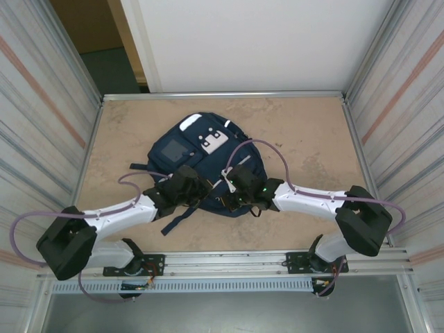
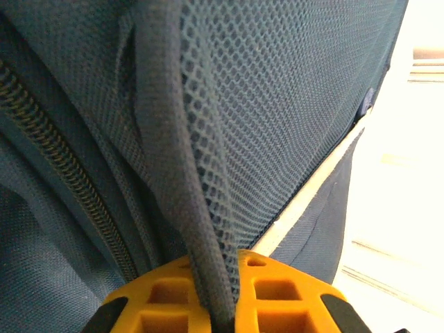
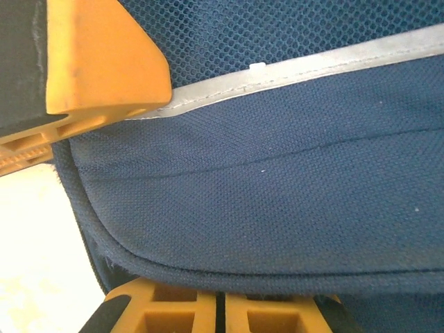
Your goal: Pack books, pencil case, and school supplies into a backpack
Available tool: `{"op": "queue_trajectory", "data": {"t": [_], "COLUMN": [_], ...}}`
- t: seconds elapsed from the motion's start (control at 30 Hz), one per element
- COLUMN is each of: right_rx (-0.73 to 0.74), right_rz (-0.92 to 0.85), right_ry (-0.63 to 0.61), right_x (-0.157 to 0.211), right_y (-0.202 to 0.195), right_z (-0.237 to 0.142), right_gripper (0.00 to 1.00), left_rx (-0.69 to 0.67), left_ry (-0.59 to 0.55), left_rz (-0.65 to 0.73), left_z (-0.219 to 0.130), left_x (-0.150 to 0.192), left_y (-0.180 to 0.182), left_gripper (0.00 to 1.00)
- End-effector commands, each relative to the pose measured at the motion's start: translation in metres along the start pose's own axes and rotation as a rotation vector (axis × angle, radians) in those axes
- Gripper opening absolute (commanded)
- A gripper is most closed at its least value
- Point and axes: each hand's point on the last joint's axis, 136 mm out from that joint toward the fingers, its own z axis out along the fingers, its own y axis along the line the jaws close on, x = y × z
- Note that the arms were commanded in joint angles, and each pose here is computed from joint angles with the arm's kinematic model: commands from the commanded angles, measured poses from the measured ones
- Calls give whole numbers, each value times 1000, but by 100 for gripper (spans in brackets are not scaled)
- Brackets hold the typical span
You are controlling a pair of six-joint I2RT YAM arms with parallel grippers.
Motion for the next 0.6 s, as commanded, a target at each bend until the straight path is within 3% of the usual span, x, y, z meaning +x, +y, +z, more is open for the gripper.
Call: {"op": "queue_trajectory", "data": {"t": [0.0, 0.27, 0.57], "right_rx": [37, 41, -57], "right_rz": [14, 62, -59], "right_ry": [-35, -47, -52], "right_x": [-9, 0, -1], "right_y": [-5, -40, -6], "right_z": [-14, -22, -18], "right_gripper": [0, 0, 0], "left_rx": [30, -18, -32], "left_ry": [-26, 17, 66], "left_rz": [22, -48, 88], "left_z": [-18, -33, -50], "left_x": [-9, -36, -70], "left_y": [-10, 28, 32], "left_gripper": [0, 0, 3]}}
